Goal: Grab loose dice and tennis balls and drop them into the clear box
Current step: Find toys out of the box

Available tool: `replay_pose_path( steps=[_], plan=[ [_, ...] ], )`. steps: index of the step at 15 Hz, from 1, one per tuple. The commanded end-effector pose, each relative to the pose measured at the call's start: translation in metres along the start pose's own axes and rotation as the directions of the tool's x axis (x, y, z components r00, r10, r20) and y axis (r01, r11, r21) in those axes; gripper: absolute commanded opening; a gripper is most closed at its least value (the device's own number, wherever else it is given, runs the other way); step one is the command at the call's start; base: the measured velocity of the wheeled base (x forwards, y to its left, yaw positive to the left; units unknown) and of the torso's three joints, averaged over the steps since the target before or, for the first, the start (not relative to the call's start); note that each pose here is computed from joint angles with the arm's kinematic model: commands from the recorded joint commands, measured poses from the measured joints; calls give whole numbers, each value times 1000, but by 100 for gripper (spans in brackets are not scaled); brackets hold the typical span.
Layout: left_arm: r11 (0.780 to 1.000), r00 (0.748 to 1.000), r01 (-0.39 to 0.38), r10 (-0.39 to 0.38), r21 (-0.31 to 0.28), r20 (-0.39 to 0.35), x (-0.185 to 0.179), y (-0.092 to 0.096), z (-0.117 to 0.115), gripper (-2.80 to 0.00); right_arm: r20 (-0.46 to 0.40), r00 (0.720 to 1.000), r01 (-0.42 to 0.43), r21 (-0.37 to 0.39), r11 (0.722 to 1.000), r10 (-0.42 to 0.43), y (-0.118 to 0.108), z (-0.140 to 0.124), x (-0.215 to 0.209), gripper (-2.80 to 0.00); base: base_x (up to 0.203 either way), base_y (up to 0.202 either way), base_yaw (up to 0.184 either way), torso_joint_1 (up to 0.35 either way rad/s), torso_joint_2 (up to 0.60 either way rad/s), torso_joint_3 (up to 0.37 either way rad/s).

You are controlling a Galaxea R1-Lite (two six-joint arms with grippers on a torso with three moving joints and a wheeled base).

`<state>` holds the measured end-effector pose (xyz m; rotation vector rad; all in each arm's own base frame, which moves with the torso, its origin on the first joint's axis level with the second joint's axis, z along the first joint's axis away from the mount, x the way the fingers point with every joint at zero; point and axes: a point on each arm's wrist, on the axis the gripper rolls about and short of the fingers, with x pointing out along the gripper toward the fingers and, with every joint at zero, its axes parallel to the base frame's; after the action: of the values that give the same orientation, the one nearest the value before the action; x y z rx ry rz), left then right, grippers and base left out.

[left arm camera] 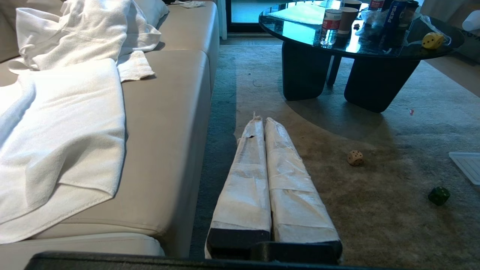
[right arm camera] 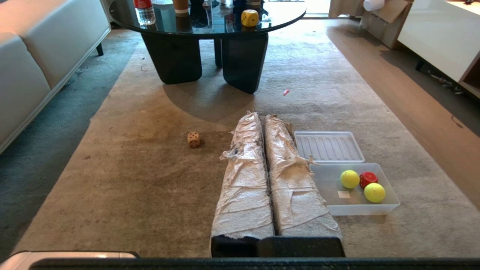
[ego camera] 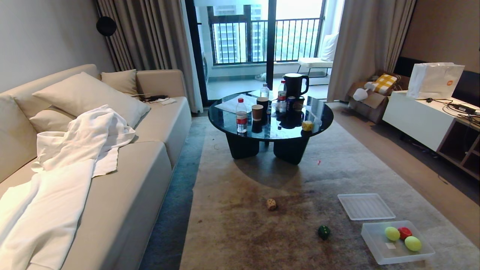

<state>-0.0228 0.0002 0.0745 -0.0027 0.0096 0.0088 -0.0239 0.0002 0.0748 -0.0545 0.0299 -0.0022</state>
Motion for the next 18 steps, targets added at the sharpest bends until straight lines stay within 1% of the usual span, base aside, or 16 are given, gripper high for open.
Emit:
replay_pose_path(
  steps=[1,18],
  plan=[
    [1000,1000,0,0,2,-1,0,0,0,-280,1,1000,0,-1,1000,0,0,0,0,-280,0,0,0,0,0,0],
    [1000,1000,0,0,0,-3,0,0,0,-280,2,1000,-1,-2,1000,1,0,0,0,-280,0,0,0,0,0,0]
  ],
)
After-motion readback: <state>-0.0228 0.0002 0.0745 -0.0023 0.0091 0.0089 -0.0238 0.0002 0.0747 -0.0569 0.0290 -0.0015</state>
